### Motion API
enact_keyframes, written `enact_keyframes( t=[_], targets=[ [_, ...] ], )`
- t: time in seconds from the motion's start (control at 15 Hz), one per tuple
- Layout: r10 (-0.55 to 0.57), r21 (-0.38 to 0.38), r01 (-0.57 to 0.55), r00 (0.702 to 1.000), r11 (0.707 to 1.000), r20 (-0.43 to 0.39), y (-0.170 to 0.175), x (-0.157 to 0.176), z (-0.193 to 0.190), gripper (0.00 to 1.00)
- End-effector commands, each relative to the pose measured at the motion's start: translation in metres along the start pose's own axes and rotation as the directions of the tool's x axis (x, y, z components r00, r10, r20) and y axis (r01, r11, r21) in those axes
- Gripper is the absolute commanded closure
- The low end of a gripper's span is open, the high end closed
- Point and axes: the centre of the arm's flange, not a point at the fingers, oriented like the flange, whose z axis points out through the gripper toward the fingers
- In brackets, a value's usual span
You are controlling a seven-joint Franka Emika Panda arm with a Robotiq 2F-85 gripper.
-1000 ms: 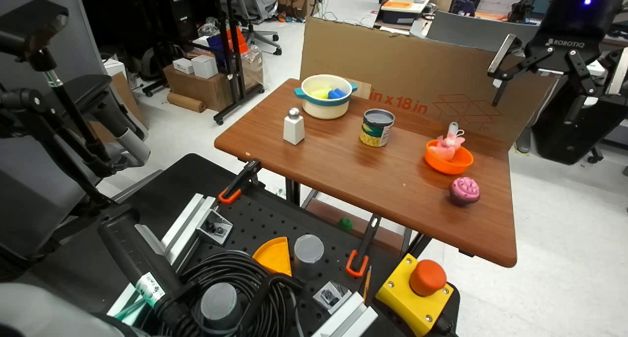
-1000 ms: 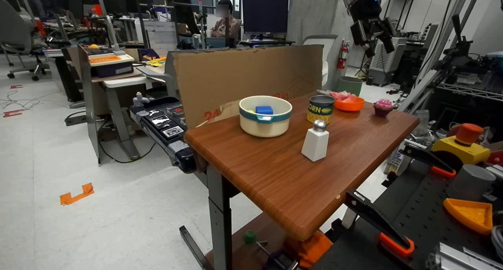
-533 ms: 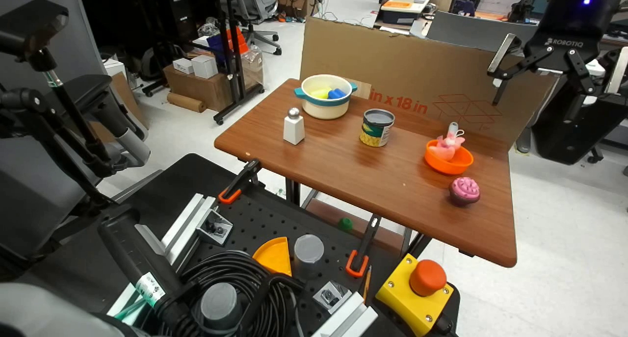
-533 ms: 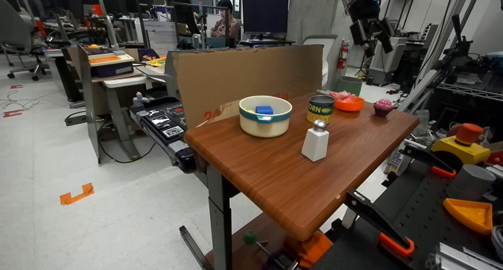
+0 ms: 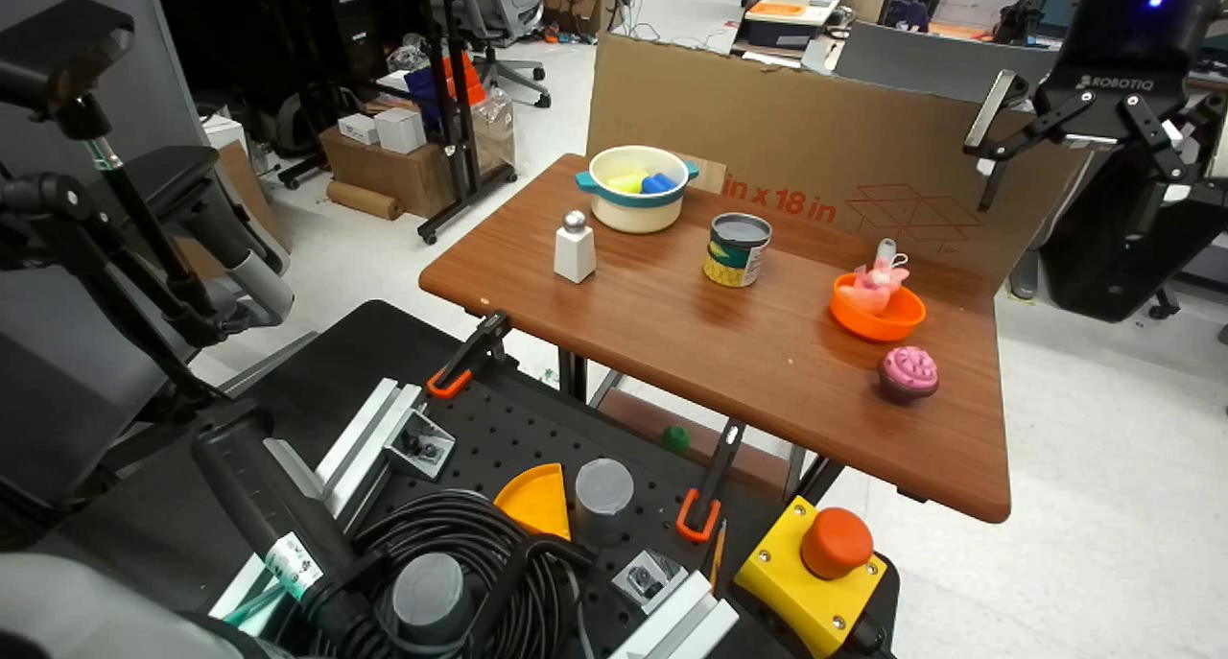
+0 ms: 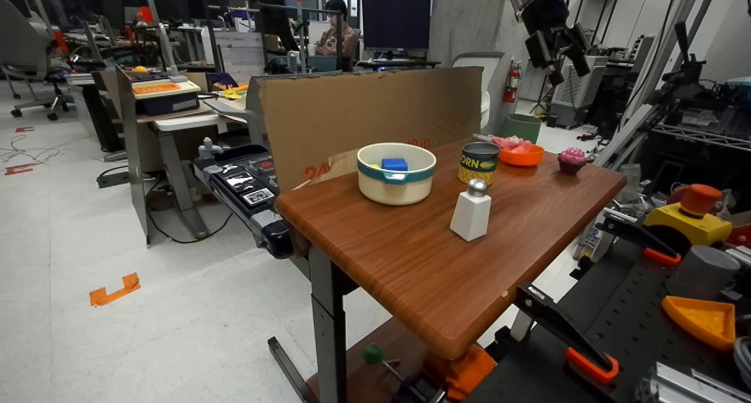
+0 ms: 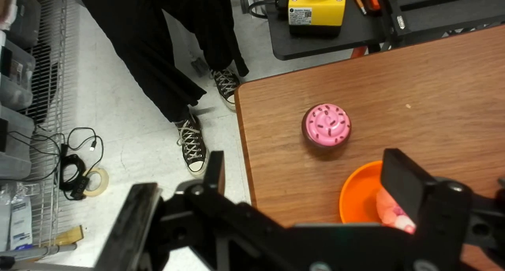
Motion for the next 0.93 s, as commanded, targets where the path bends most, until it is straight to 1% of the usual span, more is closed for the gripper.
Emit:
enact_keyframes(
  t=[0.0,0.2,0.47,0.67,0.87],
  targets=[
    [-0.007,-0.002,0.007,1.0,1.0,0.004,0.0028,0.0113,-0.0062,0.0],
    [-0.027,0.01,0.027,1.0,1.0,0.009,0.0013,0.0128,-0.0063,0.0],
    [-0.101,0.039,0.1,0.995,0.994,0.016,-0.0013,0.0132,-0.0072,0.0],
    [-0.1,0.024,0.099,0.995,0.995,0.016,-0.0022,0.012,-0.0087,0.0],
    [-0.106,0.03,0.106,0.994,0.994,0.009,-0.0022,0.0111,-0.0109,0.0]
  ],
)
